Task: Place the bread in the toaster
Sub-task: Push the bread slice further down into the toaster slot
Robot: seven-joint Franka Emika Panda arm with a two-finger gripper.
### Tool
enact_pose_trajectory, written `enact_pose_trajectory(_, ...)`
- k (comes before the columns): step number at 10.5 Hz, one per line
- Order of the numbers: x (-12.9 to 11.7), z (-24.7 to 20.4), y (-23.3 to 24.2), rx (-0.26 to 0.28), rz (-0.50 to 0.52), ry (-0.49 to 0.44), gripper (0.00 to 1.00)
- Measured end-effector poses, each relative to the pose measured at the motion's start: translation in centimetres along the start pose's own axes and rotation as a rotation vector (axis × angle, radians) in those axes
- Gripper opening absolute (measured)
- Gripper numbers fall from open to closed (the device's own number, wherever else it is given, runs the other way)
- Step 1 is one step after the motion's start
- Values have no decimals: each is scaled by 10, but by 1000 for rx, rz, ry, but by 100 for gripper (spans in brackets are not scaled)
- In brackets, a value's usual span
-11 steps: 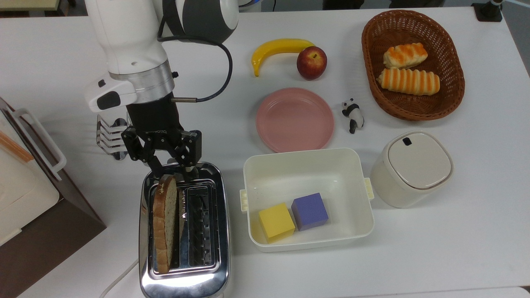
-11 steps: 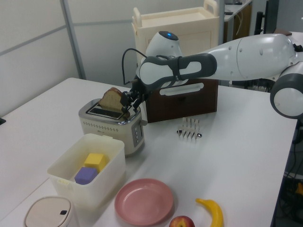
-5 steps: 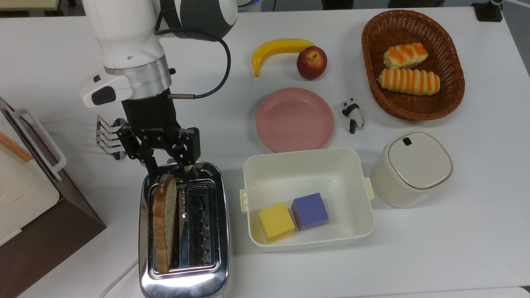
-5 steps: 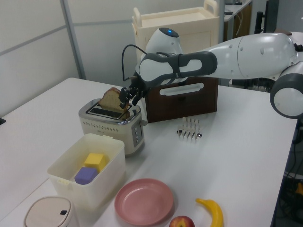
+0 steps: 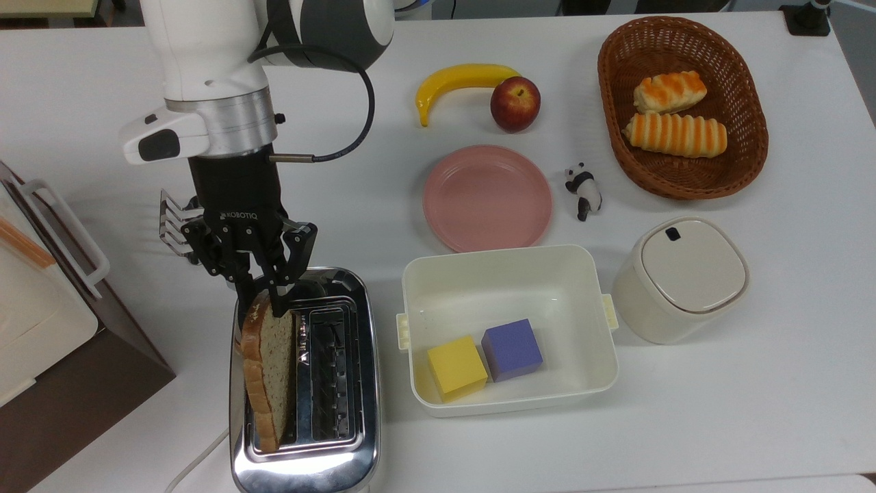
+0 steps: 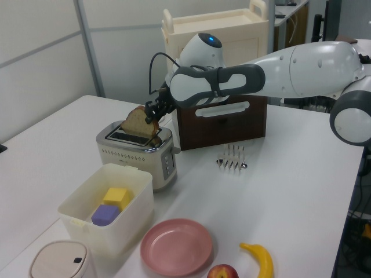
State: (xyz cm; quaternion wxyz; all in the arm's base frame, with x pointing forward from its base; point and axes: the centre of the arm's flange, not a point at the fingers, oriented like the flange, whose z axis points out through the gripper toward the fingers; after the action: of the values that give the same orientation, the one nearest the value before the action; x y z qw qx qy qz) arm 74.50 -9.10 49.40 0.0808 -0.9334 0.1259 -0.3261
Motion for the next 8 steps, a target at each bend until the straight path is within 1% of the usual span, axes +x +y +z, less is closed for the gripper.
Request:
enact_pose_trajectory(2,0,0,0,0,-5,1,37)
enact_pose_trajectory(3,-1,1,0,0,-6,-1,43)
enact_pose_trajectory(5,-7,7,0,-14,-27,-18,43)
enact_pose_trajectory(6,-7,7,-1,-18,-35,-19,36)
enact_pose_trajectory(7,-6,5,-2,-17,-37,-17,19)
enact_pose_trajectory(8,-5,1,-3,-14,-38,-35,12)
